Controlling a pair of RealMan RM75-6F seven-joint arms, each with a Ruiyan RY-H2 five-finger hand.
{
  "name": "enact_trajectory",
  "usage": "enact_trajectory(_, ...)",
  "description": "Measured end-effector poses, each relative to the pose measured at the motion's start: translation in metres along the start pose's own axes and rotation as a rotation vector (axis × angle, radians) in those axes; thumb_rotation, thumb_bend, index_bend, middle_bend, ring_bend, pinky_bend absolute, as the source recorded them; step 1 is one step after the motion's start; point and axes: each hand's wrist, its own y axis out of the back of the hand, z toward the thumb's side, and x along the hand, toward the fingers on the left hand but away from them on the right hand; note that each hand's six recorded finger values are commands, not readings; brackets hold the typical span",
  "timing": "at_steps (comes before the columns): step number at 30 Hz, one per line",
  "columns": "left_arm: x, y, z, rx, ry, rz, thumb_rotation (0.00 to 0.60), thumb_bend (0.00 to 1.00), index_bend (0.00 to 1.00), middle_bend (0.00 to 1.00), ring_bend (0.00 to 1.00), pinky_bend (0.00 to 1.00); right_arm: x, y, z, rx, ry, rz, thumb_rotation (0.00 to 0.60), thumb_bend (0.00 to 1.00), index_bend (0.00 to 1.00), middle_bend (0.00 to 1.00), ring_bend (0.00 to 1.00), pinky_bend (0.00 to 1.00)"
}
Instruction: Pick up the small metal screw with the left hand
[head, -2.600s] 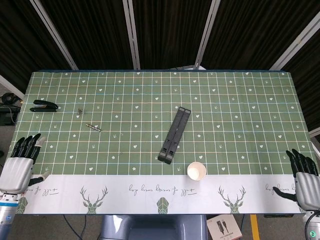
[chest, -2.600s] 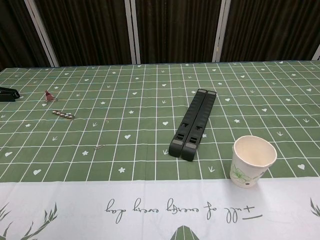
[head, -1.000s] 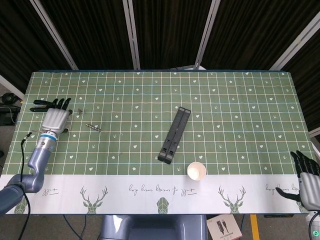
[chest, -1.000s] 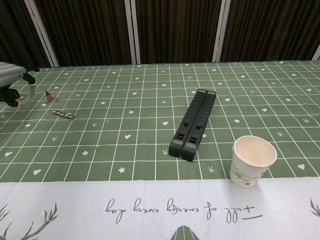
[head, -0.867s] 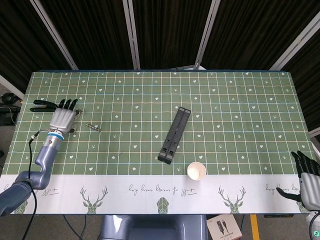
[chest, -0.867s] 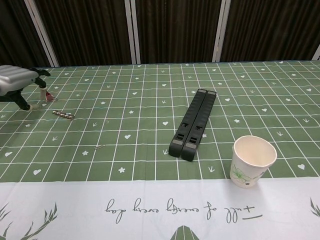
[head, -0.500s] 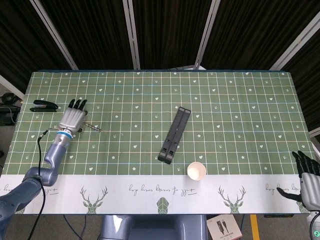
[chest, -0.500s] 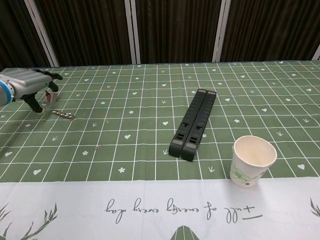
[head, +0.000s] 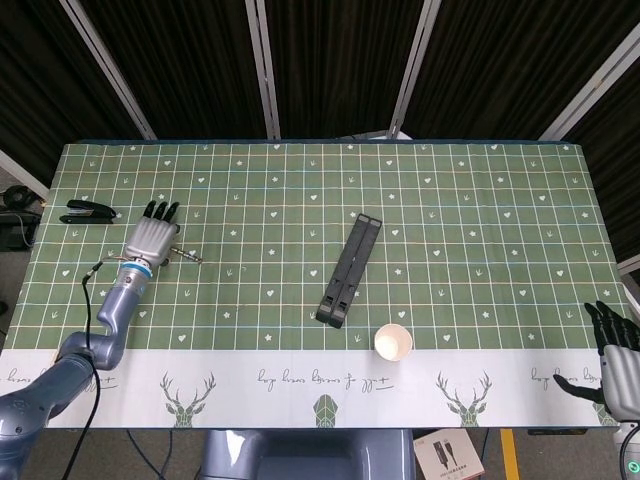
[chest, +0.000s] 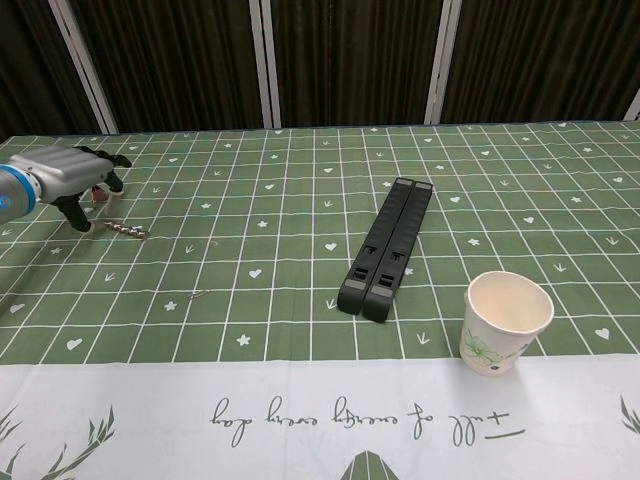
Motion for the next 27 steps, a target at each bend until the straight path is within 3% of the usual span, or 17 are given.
enact_trajectory(16,0.003,-0.006,0.009,0.008,-0.009,-0.011,0.600,0.32,0.56,0.00,0.00,0.00,-0.001,-0.001,0.000,-0.002,-0.007,-0.002,0.600,0.02,0.01,0.00,0.00,0.00)
enact_trajectory(27,0.000,-0.005,0.012,0.021,-0.027,0.012,0.600,0.39,0.61,0.00,0.00,0.00,0.000,-0.001,0.001,-0.006,-0.005,0.001,0.600,0.02,0.01,0.00,0.00,0.00)
